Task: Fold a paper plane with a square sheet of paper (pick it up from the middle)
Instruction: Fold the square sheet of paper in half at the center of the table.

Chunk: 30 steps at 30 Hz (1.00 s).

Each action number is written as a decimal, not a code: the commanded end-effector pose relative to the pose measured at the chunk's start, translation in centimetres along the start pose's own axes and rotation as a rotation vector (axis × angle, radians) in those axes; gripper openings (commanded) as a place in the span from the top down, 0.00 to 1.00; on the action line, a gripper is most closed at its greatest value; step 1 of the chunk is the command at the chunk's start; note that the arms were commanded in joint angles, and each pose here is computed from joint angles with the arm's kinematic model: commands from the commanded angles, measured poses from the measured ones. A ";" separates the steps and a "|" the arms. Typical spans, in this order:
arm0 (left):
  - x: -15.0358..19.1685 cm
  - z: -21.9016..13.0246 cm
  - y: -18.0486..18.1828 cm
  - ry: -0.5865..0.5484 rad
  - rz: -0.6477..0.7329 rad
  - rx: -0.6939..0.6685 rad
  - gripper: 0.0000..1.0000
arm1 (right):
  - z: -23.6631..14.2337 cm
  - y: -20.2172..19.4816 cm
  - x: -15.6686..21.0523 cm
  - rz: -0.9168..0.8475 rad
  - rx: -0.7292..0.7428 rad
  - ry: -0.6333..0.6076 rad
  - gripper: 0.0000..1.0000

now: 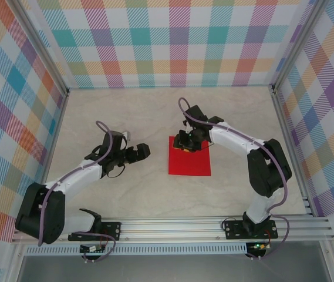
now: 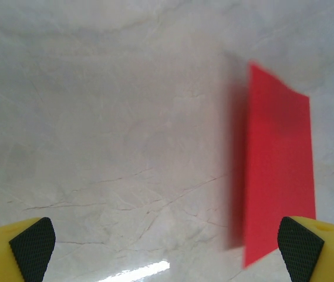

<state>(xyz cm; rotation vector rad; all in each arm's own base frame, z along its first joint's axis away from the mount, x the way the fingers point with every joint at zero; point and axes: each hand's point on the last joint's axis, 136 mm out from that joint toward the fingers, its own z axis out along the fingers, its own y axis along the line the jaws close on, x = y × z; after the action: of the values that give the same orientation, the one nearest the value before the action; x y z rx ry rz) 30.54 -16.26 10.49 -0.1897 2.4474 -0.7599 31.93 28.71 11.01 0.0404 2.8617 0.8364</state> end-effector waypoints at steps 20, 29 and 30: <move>1.3 -0.6 0.0 0.022 -0.007 -0.005 0.00 | 3.0 -8.5 -0.2 -0.036 0.489 0.078 0.00; 1.2 -0.3 -0.1 0.030 0.000 0.000 0.00 | 6.0 -9.8 1.1 -0.036 0.508 0.161 0.00; 1.2 -0.3 -0.1 0.030 0.002 -0.001 0.00 | 6.3 -10.2 1.4 -0.034 0.522 0.170 0.00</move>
<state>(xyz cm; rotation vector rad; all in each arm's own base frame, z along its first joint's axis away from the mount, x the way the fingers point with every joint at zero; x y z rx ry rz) 30.13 -15.86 10.75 -0.2135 2.4474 -0.7498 32.56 23.42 1.82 0.0172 3.0964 0.1150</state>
